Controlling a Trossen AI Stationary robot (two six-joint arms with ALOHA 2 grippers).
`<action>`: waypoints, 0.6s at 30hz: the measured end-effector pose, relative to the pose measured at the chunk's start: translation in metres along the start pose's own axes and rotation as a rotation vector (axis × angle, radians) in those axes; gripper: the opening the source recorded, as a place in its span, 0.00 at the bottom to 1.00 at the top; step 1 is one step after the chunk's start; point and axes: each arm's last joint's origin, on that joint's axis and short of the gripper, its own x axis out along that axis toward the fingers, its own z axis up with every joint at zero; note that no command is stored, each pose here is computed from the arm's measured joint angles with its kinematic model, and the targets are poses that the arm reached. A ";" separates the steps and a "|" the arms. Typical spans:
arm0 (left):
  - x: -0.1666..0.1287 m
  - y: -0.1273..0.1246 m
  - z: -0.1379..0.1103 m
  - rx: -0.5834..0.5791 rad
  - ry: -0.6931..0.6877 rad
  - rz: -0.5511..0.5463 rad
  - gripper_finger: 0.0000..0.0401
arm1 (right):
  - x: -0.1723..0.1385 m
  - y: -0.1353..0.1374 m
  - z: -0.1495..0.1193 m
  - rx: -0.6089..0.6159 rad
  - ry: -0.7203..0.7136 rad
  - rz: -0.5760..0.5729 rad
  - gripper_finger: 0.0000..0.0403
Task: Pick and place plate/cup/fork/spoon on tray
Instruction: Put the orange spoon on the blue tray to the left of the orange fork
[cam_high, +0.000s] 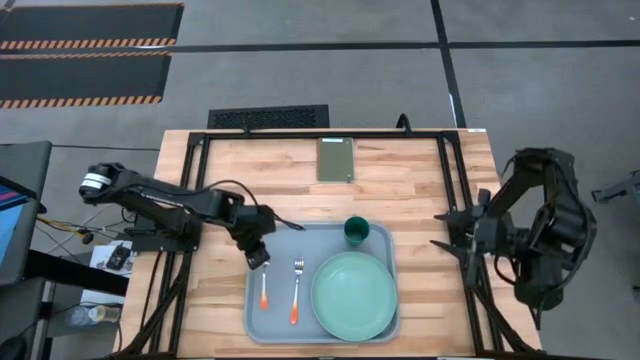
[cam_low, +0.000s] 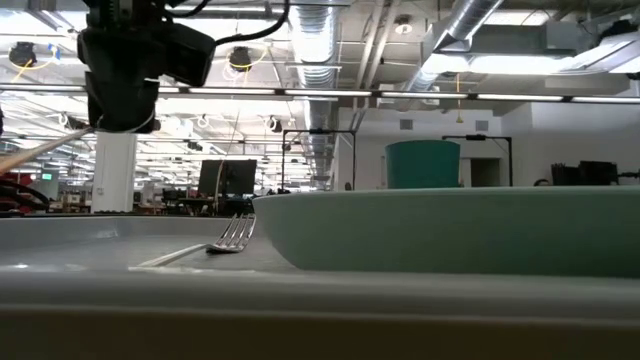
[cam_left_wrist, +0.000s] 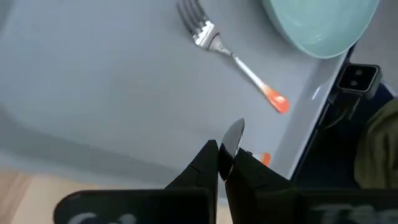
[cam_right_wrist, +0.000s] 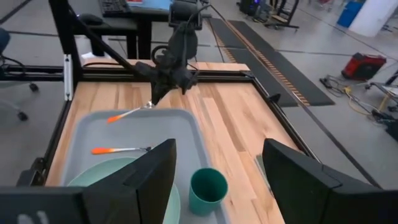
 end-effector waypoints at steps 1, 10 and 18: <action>0.003 -0.001 0.001 0.005 0.000 -0.004 0.00 | -0.001 -0.002 -0.001 -0.005 -0.001 0.007 0.66; 0.035 0.000 0.004 -0.027 0.111 0.009 0.00 | -0.004 -0.021 -0.035 0.088 0.006 0.043 0.66; 0.036 0.000 0.009 -0.036 0.078 0.002 0.00 | 0.003 -0.022 -0.057 0.130 0.018 0.022 0.66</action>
